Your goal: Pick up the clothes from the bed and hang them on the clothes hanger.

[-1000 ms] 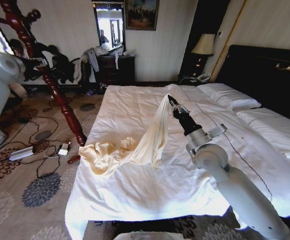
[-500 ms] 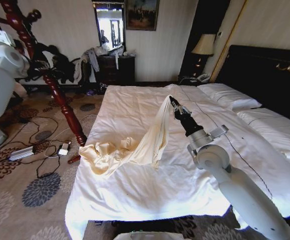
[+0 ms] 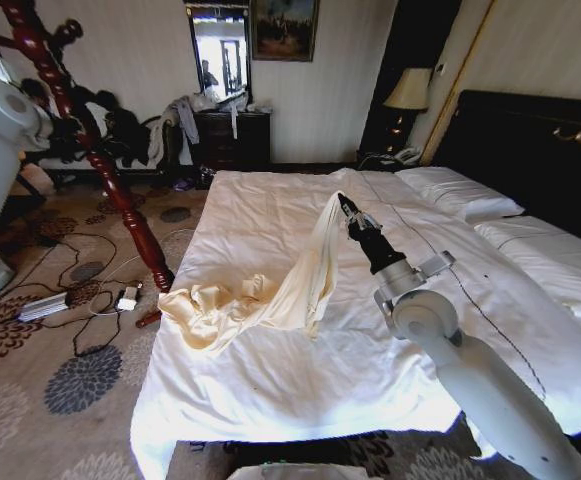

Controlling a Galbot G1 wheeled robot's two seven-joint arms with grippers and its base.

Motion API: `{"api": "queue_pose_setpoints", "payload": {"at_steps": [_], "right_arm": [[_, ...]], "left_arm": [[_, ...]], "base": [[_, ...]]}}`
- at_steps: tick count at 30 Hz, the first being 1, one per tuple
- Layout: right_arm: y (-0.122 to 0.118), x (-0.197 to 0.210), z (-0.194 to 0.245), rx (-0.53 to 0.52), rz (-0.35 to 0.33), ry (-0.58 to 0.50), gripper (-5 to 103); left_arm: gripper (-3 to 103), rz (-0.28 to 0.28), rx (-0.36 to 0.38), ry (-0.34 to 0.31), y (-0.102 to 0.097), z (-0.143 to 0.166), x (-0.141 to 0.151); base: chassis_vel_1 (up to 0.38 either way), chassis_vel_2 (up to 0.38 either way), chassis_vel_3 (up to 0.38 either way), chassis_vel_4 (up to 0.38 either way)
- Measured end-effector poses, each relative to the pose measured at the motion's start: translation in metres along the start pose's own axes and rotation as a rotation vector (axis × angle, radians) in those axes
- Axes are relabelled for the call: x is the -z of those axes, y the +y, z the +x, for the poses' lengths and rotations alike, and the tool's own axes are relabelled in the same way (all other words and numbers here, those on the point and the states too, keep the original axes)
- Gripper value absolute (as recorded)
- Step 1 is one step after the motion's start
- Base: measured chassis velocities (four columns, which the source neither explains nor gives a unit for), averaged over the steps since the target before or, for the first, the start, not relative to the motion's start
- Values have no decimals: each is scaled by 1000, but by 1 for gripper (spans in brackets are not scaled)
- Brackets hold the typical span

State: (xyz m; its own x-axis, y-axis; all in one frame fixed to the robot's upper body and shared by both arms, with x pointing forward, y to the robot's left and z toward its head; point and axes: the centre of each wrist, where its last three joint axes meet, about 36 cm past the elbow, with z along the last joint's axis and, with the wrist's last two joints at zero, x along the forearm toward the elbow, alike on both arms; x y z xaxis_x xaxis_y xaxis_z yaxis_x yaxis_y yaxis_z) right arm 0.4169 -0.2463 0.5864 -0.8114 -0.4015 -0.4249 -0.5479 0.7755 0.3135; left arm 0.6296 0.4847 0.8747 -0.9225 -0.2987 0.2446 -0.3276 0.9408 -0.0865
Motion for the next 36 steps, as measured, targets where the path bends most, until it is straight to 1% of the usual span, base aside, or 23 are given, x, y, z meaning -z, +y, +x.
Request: {"api": "queue_pose_setpoints", "payload": {"at_steps": [5,8,9,10,13,14,16,19,20,21,23,24,25,26,27,28,29,30,31,33,34,35,36], "right_arm": [[0,2,0,-1,4,-4,0],[1,3,0,0,6,-6,0],[1,3,0,0,7,-6,0],[1,3,0,0,8,-6,0],[1,2,1,0,10,-7,0],[1,2,1,0,10,-7,0],[3,2,1,1,12,-7,0],[2,1,3,-2,20,-3,0],[2,1,3,-2,20,-3,0],[1,1,4,-5,21,-2,0],[0,1,5,-19,20,0,0],[0,1,5,-19,20,0,0],[-1,0,5,-33,16,4,0],[-1,0,5,-45,13,8,0],[-4,-1,4,-82,7,24,0],[-6,-1,4,-110,4,38,0],[-8,-2,5,-136,0,52,0],[-8,-2,5,-136,0,52,0],[-9,-3,5,-156,-4,62,0],[-13,-4,6,-189,-12,79,0],[-16,-4,10,-207,-11,82,0],[-18,-1,16,-221,-4,76,0],[-18,-1,16,-221,-4,76,0]], "left_arm": [[18,35,-28,-11,-2,16,6],[18,39,-47,-29,-2,27,10],[18,43,-90,-46,-5,38,14],[18,44,-114,-57,-7,46,16],[18,41,-167,-76,-17,64,20],[18,41,-167,-76,-17,64,20],[18,34,-211,-95,-28,83,22],[18,34,-254,-113,-37,104,24],[18,34,-254,-113,-37,104,24],[18,36,-281,-124,-38,111,23],[18,48,-366,-163,-37,124,19],[18,48,-366,-163,-37,124,19],[18,54,-417,-181,-36,130,14],[18,60,-446,-187,-35,134,10],[18,79,-509,-190,-31,146,-1],[18,90,-552,-195,-27,158,-9],[18,85,-592,-194,-25,172,-22],[18,85,-592,-194,-25,172,-22],[18,68,-622,-186,-26,181,-35],[18,5,-669,-151,-28,199,-72],[18,-45,-702,-111,-38,207,-104],[18,-67,-723,-79,-46,207,-125],[18,-67,-723,-79,-46,207,-125]], "base": [[0,0,0,0],[0,0,0,0],[0,0,0,0],[0,0,0,0],[0,0,0,0],[0,0,0,0],[0,0,0,0],[0,0,0,0],[0,0,0,0],[0,0,0,0],[0,0,0,0],[0,0,0,0],[0,0,0,0],[0,0,0,0],[0,0,0,0],[0,0,0,0],[0,0,0,0],[0,0,0,0],[0,0,0,0],[0,0,0,0],[0,0,0,0],[0,0,0,0],[0,0,0,0]]}}
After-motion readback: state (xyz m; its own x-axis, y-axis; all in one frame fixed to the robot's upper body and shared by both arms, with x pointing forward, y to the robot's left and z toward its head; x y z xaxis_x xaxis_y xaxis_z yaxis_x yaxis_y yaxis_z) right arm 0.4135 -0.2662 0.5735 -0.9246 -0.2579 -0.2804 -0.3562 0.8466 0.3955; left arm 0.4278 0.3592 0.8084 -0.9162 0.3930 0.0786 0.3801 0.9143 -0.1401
